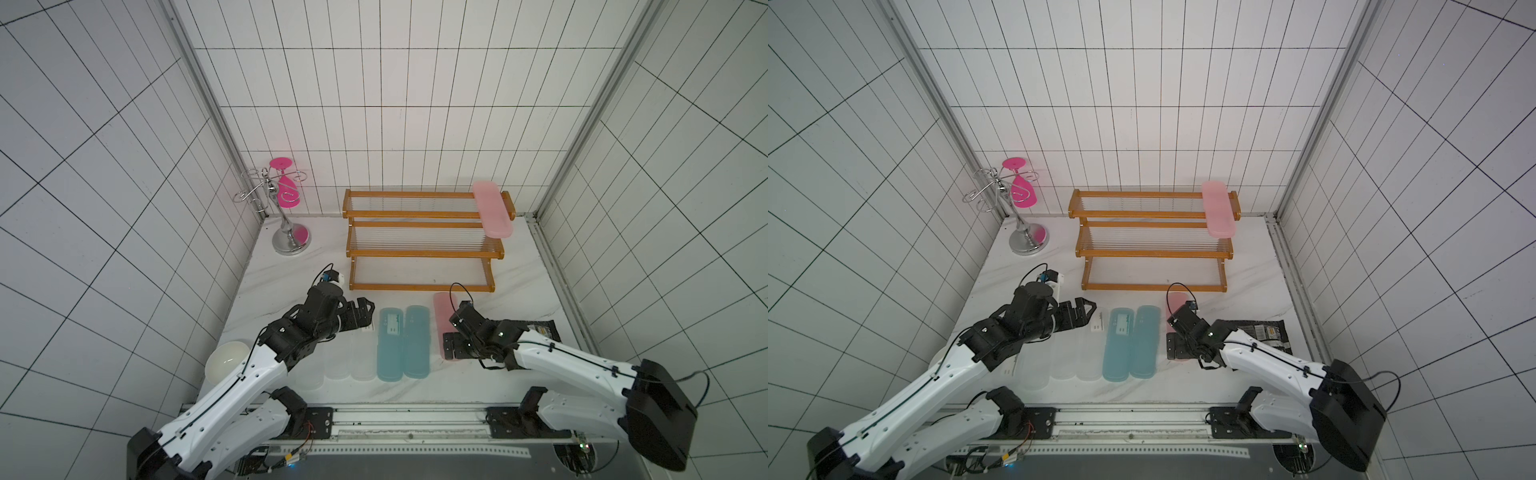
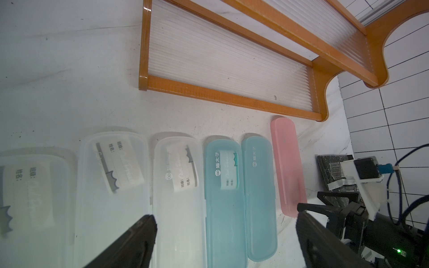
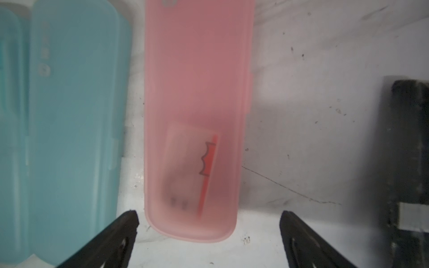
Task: Place the pencil cases on the shelf according to color
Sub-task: Pick up the pencil case from the center of the board.
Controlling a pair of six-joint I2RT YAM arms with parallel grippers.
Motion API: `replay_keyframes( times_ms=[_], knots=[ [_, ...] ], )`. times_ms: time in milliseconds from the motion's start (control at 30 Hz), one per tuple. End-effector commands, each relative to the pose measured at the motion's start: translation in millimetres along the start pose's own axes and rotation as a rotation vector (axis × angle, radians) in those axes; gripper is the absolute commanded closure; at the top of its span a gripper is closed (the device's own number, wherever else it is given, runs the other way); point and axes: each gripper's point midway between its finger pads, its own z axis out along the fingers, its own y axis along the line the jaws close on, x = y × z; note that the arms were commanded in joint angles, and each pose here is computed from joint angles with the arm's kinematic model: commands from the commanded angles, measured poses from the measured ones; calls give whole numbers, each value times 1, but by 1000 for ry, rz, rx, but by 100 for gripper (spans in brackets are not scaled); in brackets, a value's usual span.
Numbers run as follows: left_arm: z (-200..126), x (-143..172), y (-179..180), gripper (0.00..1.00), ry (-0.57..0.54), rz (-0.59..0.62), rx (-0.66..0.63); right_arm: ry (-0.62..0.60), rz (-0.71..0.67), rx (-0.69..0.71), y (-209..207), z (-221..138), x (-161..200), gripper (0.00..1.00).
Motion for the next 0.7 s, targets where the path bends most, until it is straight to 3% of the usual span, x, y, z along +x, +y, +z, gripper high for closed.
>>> replay_keyframes(
  times_ms=[0,233,667],
  knots=[
    [-7,-11,-10,2,-43,4,33,11,-21,16,13,1,-8,1],
    [-14,-12,-5,2,-58,29,10,36,-28,56,26,18,-11,1],
    [-14,-12,-4,2,-62,32,9,35,17,123,8,29,-1,7]
  ],
)
